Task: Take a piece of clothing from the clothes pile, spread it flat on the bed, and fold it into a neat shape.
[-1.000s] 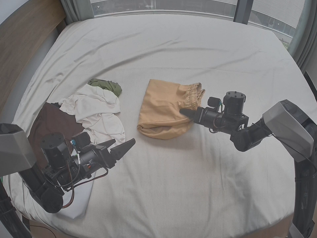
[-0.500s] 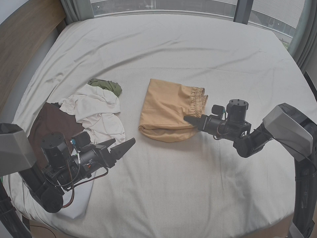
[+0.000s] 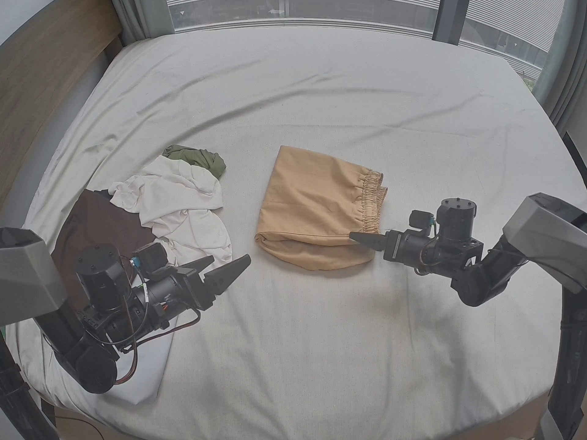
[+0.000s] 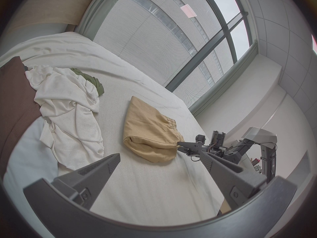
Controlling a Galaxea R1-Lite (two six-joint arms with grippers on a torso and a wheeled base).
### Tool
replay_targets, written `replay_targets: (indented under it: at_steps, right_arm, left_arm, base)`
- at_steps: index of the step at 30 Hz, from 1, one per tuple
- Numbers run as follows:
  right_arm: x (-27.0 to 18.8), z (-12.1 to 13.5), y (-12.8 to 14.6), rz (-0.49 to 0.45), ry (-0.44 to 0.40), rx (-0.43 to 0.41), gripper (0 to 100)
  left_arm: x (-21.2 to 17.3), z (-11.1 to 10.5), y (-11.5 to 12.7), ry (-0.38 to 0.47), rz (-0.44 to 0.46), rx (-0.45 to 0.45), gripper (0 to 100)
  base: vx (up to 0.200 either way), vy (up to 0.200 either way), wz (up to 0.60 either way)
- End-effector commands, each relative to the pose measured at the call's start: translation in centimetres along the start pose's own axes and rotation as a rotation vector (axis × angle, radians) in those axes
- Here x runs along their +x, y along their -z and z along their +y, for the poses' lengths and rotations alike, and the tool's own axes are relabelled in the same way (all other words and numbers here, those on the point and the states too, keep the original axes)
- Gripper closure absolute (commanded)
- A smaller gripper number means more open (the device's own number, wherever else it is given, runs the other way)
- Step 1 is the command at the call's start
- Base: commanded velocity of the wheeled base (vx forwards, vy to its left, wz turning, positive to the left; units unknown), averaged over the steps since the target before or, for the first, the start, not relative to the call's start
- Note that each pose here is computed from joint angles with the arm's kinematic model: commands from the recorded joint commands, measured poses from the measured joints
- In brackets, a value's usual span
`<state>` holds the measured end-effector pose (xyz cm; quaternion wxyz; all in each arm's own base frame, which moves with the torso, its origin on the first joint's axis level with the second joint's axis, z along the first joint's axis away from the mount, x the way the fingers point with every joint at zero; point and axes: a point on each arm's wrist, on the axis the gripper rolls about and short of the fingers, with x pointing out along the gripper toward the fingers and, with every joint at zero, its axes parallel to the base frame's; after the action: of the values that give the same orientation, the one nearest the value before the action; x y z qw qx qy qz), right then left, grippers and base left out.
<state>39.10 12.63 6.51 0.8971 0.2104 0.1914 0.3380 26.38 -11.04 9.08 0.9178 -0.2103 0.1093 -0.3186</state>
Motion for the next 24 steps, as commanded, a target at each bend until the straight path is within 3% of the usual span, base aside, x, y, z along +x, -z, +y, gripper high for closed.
replay_targets:
  at_steps: [1,10,15,16,23,24]
  right_arm:
    - [-4.2,3.0,-2.3,-0.079,-0.019,-0.048,0]
    - [-11.1,8.7,-2.2,-0.115,-0.081,-0.101,0]
    - [-16.2,11.7,-2.0,-0.167,-0.105,-0.174,0]
    - [-19.0,12.9,-1.8,-0.201,-0.119,-0.196,0]
    - [-25.4,14.9,0.2,-0.227,-0.095,-0.252,0]
    - [-27.2,15.1,0.7,-0.247,-0.072,-0.262,0]
  left_arm:
    - [-0.4,-0.7,-0.9,0.019,-0.034,-0.001,0]
    - [-3.4,-3.0,-2.9,0.091,-0.091,-0.009,0]
    - [-7.4,-5.1,-4.7,0.130,-0.184,0.031,0]
    - [-8.3,-5.5,-4.7,0.135,-0.192,0.037,0]
    - [-12.1,-6.1,-3.3,0.089,-0.160,0.167,0]
    - [-12.8,-5.7,-2.6,0.045,-0.145,0.236,0]
  base:
    - [0.000,0.000,0.00]
    - [0.000,0.000,0.00]
    - [0.000,0.000,0.00]
    - [0.000,0.000,0.00]
    - [0.000,0.000,0.00]
    - [0.000,0.000,0.00]
